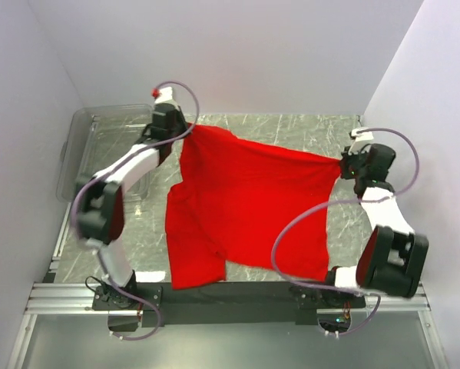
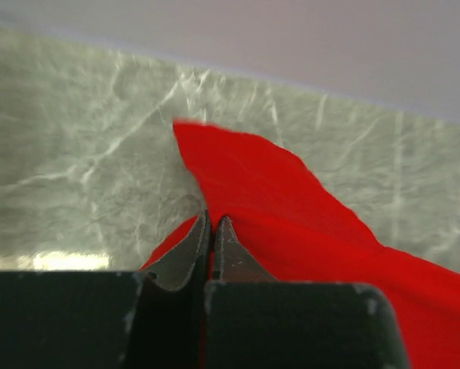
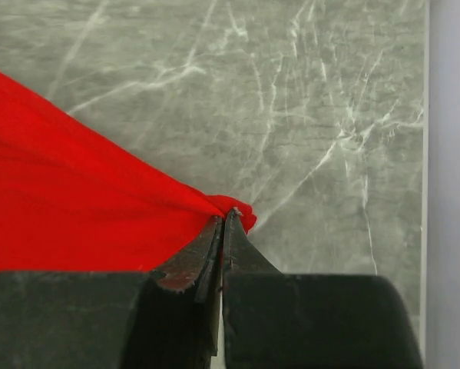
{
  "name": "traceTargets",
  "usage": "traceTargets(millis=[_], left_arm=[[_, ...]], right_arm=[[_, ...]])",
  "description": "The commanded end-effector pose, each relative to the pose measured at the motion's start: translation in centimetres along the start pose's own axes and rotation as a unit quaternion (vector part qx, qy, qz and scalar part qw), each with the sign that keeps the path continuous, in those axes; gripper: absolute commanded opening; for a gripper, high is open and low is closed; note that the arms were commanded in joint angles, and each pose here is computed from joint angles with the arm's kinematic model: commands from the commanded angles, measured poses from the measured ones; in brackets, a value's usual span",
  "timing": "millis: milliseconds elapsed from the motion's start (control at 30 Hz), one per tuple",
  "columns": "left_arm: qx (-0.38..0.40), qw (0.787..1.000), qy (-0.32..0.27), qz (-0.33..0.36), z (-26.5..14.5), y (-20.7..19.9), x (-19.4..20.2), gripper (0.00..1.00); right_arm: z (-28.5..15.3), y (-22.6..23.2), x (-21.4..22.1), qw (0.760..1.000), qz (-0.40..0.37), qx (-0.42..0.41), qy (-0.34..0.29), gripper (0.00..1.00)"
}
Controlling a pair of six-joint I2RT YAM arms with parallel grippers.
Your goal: Fold and stack the t-shirts
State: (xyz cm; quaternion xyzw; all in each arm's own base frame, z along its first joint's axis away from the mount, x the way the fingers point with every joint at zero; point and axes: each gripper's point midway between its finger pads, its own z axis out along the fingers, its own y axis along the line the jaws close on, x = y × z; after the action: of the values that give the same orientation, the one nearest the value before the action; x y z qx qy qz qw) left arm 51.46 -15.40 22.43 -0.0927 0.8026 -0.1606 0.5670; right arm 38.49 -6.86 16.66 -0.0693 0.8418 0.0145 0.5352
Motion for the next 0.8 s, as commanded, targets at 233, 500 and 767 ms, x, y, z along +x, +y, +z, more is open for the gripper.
traceTargets(millis=[233, 500, 767], left_arm=[[-0.011, 0.999, -0.029, -0.034, 11.1, -0.7, -0.4, 0.01], [-0.014, 0.997, -0.021, -0.068, 15.6, -0.1, 0.8, 0.01], [-0.006, 0.996, -0.012, -0.092, 17.9, 0.4, 2.1, 0.01]], right_arm=[[9.6, -6.9, -2.7, 0.988, 0.028, 0.147, -0.025, 0.0], [14.0, -8.2, -5.7, 0.988, 0.057, 0.141, -0.038, 0.0], [16.1, -8.8, -5.0, 0.987, 0.055, 0.143, -0.037, 0.0]])
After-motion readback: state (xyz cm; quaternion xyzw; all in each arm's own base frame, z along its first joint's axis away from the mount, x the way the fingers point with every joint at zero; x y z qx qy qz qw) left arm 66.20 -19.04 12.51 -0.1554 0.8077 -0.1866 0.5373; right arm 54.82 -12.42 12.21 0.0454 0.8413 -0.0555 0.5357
